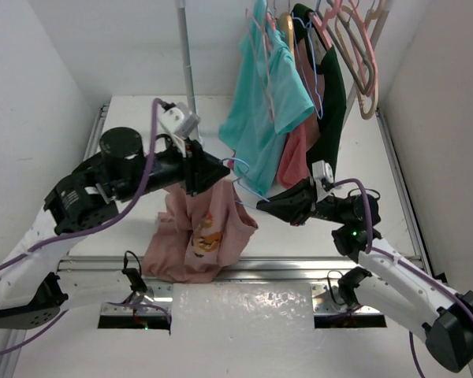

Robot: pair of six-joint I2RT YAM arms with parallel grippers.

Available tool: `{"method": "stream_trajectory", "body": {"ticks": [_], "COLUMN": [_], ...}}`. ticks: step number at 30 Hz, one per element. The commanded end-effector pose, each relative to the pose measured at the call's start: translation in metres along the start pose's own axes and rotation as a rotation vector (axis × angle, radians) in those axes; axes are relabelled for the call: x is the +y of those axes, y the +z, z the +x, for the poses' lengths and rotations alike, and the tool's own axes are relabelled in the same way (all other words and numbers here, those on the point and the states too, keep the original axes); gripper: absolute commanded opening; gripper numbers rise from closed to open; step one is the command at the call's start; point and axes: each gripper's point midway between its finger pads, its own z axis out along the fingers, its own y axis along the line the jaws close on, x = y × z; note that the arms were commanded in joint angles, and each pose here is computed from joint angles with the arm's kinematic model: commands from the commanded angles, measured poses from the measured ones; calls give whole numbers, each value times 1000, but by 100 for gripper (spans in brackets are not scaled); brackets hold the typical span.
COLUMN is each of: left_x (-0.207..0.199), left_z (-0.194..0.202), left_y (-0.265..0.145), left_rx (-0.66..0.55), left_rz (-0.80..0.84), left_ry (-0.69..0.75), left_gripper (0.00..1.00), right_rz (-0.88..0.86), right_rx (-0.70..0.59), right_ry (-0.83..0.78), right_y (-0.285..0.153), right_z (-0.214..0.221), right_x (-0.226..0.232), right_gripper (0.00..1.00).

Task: Place the t-shirt on the hanger

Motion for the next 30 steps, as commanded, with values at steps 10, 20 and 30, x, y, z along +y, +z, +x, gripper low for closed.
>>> {"method": "stream_trajectory", "body": {"ticks": [10,20,30], "left_x": [33,7,-5], "left_z": [-25,17,57], "left_y": [-4,-33,-7], "left_rx": [-58,-56,114], "left_rz": [-195,67,219], "left_ry": [92,408,456], "left_gripper": [61,76,73], "right_rz": [-27,-144,-221], "right_rx": [-123,-9,53], "right_ry": [-106,-76,-97], "right_y": [-5,-19,-23], "right_z": [-35,-36,-44], "right_x": [7,21,41], "right_gripper": [0,0,0]}}
